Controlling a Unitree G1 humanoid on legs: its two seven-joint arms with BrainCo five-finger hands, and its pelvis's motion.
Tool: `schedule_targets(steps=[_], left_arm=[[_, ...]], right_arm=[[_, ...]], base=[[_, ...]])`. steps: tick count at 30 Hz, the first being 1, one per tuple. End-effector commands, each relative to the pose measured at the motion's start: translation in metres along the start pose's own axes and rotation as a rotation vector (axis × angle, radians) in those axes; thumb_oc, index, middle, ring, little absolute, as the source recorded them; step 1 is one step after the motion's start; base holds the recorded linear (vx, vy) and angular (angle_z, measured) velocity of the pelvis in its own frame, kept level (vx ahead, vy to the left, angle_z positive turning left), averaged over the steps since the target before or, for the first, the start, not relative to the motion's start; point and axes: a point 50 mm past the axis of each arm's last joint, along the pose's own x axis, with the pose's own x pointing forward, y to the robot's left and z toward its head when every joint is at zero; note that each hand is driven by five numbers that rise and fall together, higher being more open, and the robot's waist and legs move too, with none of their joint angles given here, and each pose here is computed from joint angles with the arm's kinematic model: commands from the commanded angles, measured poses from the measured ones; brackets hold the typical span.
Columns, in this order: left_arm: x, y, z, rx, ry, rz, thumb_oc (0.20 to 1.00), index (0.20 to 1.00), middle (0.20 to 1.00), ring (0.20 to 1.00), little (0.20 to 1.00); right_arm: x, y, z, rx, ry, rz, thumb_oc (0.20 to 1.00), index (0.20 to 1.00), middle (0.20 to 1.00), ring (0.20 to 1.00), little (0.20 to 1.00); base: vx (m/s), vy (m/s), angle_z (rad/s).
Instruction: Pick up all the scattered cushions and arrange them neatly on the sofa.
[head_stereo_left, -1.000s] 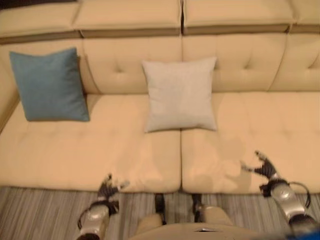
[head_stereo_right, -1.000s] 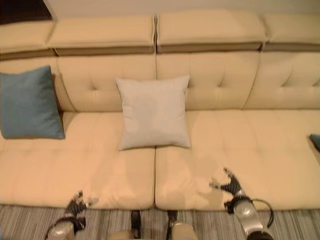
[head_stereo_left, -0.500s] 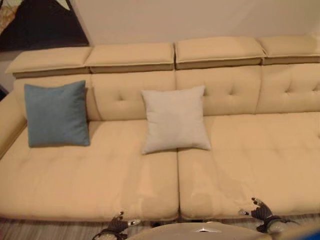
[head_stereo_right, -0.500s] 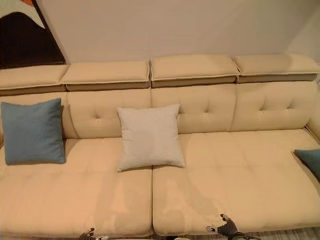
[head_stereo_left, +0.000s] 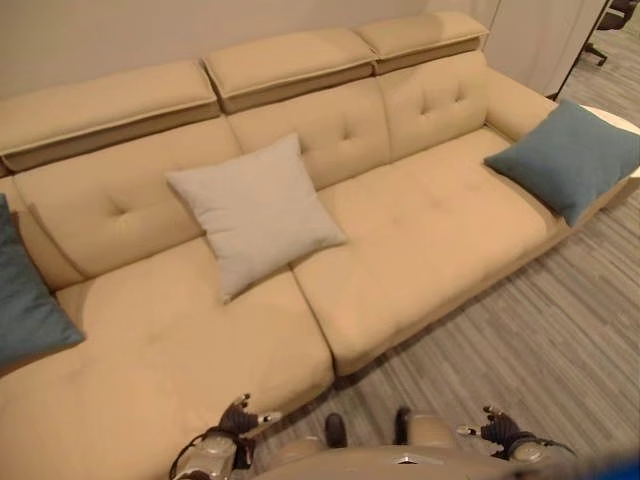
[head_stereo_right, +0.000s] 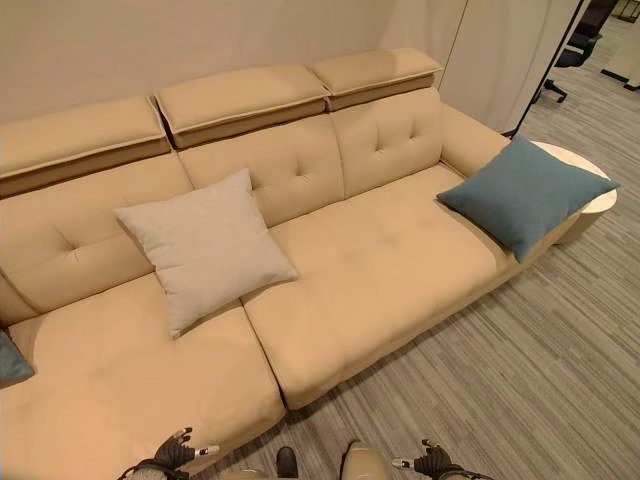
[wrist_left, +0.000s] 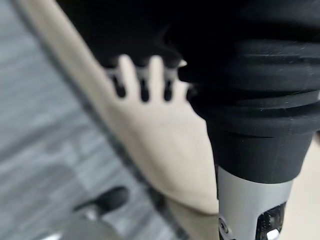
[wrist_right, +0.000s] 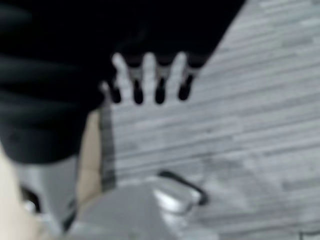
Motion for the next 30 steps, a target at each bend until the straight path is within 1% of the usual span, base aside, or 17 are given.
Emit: schedule_targets(steps=[1, 6, 10, 14, 17, 23, 26, 30], left_arm=[[0.002, 0.006, 0.007, 0.02, -0.017, 0.006, 1.0, 1.0, 1.0, 1.0, 1.0], [0.004, -0.008, 0.019, 0.051, -0.045, -0.03, 1.0, 1.0, 1.0, 1.0, 1.0], [0.005, -0.015, 0.025, 0.093, -0.065, -0.057, 1.0, 1.0, 1.0, 1.0, 1.0], [0.005, -0.026, 0.033, 0.106, -0.093, -0.075, 1.0, 1.0, 1.0, 1.0, 1.0], [0.005, -0.029, 0.037, 0.106, -0.105, -0.074, 1.0, 1.0, 1.0, 1.0, 1.0], [0.004, -0.028, 0.025, 0.132, -0.068, -0.086, 1.0, 1.0, 1.0, 1.0, 1.0], [0.005, -0.021, 0.028, 0.147, -0.072, -0.066, 1.0, 1.0, 1.0, 1.0, 1.0], [0.005, -0.015, 0.026, 0.139, -0.065, -0.047, 1.0, 1.0, 1.0, 1.0, 1.0]], right_arm=[[0.001, -0.01, 0.006, -0.016, -0.028, -0.023, 1.0, 1.0, 1.0, 1.0, 1.0], [0.002, -0.001, 0.016, 0.006, -0.06, 0.0, 1.0, 1.0, 1.0, 1.0, 1.0], [0.0, 0.002, 0.008, 0.041, -0.046, 0.003, 1.0, 1.0, 1.0, 1.0, 1.0], [0.0, 0.001, 0.006, 0.041, -0.033, 0.002, 1.0, 1.0, 1.0, 1.0, 1.0], [0.0, 0.0, 0.002, 0.042, -0.019, -0.002, 1.0, 1.0, 1.0, 1.0, 1.0], [-0.001, 0.002, -0.004, 0.04, 0.008, 0.01, 1.0, 1.0, 1.0, 1.0, 1.0], [0.001, 0.005, 0.004, 0.04, -0.012, 0.016, 1.0, 1.0, 1.0, 1.0, 1.0], [0.0, 0.007, 0.004, 0.031, -0.011, 0.019, 1.0, 1.0, 1.0, 1.0, 1.0]], base=[[-0.14, -0.175, -0.51], [-0.05, -0.262, -0.72], [-0.03, -0.158, 0.06], [0.03, -0.011, -0.35], [0.07, 0.024, -1.28], [0.08, 0.13, -0.7], [0.03, 0.112, -0.79], [0.03, 0.024, -0.85]])
